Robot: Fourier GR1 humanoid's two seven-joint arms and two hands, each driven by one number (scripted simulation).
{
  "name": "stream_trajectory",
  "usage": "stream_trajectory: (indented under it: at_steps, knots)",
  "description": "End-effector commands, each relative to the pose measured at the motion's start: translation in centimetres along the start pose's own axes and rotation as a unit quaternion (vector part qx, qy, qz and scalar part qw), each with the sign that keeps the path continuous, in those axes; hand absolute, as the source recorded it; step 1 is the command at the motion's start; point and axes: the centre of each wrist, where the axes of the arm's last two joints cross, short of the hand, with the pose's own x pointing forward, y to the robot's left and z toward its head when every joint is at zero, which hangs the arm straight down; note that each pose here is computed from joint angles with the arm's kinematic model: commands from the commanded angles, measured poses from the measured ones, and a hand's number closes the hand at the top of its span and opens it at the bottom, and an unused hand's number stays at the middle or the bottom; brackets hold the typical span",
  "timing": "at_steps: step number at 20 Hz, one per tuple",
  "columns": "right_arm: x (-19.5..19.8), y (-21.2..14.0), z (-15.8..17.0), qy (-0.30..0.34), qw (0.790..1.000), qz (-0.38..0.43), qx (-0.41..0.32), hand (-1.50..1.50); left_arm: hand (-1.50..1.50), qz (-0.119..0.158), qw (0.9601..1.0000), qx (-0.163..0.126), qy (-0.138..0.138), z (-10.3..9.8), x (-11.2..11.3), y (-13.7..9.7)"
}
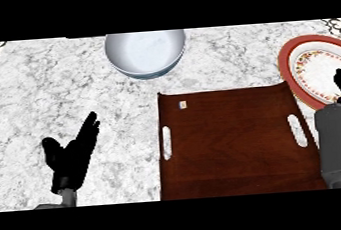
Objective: Pick the sweet potato from the tray and place it in the plate
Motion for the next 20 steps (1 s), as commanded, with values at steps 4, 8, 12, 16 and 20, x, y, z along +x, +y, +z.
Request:
stream_trajectory:
  at_steps: [4, 8, 12, 16, 20]
  knots:
    - [-0.3, -3.4, 4.5, 0.013, 0.997, -0.053, 0.063, -1.5, 0.0, 0.011, 0.9991, 0.001, 0.041, 0.3, -1.4, 1.4]
    - [-2.7, -4.2, 5.9, 0.003, 0.996, -0.027, 0.089, -1.5, 0.0, 0.003, 0.9993, 0.008, 0.038, 0.2, -2.0, -0.2]
    - [-5.1, -5.2, 6.9, 0.01, 0.994, -0.003, 0.106, -1.5, 0.0, -0.005, 0.9994, -0.009, 0.032, -0.2, -1.3, 0.7]
    - [-2.7, -4.2, 7.4, 0.01, 0.994, 0.005, 0.109, -1.5, 0.0, -0.003, 0.9993, 0.003, 0.038, 1.0, -2.3, 1.1]
    - [-5.3, -5.4, 8.2, 0.011, 0.994, 0.0, 0.113, -1.5, 0.0, -0.002, 0.9994, 0.0, 0.034, -0.2, -0.4, -1.2]
